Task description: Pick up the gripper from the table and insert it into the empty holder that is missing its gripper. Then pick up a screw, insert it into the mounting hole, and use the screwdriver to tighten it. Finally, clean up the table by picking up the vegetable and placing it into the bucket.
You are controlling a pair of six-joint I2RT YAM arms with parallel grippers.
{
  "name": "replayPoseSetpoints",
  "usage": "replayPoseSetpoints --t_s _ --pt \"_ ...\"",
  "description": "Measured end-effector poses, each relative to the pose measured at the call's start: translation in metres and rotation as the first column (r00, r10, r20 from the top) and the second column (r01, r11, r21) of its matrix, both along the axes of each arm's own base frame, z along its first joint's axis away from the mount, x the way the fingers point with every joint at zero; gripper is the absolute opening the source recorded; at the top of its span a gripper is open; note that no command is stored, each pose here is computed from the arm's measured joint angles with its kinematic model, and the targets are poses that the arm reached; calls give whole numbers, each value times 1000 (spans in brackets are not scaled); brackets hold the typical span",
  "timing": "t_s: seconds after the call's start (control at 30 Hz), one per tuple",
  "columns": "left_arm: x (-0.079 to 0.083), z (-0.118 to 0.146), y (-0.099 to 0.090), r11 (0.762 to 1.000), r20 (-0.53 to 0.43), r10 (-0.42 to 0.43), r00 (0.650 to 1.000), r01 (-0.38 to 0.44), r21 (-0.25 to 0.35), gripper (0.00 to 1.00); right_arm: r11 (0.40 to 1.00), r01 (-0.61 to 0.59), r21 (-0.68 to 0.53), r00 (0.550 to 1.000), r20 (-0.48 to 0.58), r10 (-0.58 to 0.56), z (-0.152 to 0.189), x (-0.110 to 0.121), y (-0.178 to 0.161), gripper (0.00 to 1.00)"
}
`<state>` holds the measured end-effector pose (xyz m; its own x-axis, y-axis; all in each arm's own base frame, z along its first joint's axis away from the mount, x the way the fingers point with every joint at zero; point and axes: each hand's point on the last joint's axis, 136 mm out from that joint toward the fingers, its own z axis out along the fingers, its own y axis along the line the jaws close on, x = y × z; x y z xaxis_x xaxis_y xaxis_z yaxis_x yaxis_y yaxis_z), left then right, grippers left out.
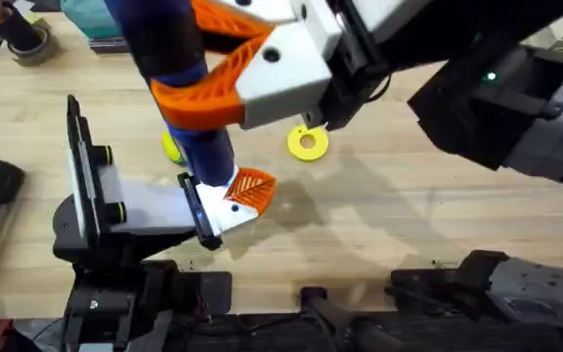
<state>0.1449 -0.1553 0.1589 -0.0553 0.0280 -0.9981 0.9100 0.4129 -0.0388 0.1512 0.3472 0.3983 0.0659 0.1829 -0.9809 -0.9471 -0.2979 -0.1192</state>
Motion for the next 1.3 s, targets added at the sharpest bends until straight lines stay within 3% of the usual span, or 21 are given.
replayPoseSetpoints --t_s 0.33,1.3 --pt "0 0 0 1000 0 0 1000 0 0 4 1000 -22 0 1000 15 22 -3 -8 3 25" --pt "0 0 0 1000 0 0 1000 0 0 4 999 -29 -25 998 46 30 -22 -3 10 25"
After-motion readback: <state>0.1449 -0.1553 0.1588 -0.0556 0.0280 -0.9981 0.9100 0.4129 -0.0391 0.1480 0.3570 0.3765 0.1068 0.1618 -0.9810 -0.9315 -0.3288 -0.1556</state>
